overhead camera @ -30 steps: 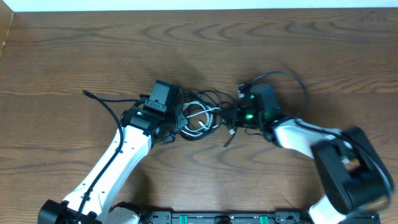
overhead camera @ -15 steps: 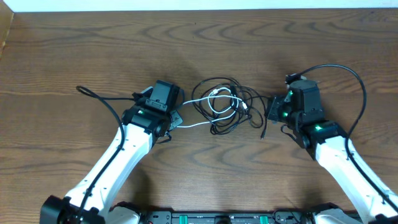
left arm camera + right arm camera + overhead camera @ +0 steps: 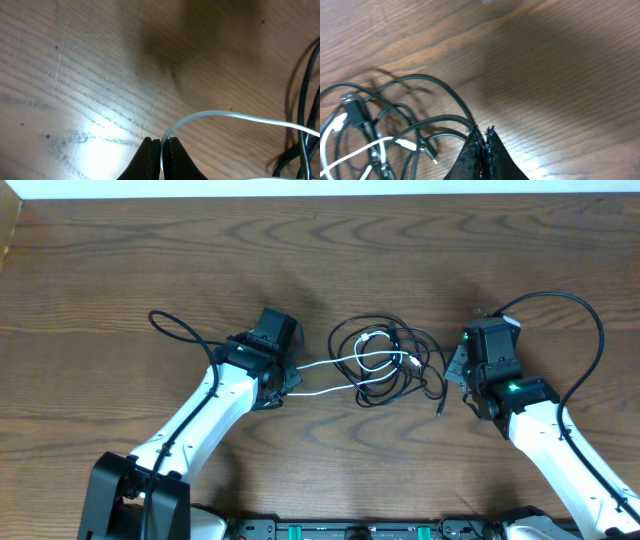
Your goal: Untangle cables
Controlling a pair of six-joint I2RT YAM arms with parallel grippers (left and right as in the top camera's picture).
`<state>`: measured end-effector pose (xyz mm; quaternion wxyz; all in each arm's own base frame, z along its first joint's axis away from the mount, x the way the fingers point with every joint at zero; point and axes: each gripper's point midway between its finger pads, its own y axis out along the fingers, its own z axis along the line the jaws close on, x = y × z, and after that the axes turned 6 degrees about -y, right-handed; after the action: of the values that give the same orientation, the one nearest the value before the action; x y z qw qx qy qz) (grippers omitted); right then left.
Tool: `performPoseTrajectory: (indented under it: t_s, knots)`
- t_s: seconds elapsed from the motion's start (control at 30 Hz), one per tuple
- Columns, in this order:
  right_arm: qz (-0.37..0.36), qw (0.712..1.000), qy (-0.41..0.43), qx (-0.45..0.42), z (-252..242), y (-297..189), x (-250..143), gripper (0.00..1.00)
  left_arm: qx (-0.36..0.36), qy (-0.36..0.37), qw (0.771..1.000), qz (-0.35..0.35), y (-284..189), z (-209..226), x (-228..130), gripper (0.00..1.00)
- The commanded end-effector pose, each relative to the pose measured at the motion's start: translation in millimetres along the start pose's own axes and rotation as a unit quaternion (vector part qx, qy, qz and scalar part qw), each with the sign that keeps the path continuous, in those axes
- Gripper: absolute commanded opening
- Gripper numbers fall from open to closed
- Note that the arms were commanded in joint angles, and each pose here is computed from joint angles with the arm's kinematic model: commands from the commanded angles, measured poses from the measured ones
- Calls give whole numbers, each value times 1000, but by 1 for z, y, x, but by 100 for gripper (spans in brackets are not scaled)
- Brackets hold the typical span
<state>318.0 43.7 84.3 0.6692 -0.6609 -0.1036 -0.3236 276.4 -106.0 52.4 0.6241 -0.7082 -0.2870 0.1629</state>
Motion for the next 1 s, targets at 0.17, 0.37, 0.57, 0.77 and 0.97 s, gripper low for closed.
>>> performPoseTrajectory:
  t_s: [0.17,0.37,0.57,0.77,0.97]
  knots:
    - [24,998,40,38,12,-2,-8,47,5,-2,1000,1,-1,2,2,8]
    - [111,976,63,178,66,-17,-35,57,5,-2,1000,1,-1,2,2,8]
    - [138,965,14,222,100,-30,-60,59,4,-2,1000,1,-1,1,2,8]
    - [131,973,-27,190,107,-22,-77,55,0,-2,1000,-2,-1,-1,3,8]
    - [204,966,8,157,99,-18,-110,54,-4,-2,1000,-5,-1,-3,5,8]
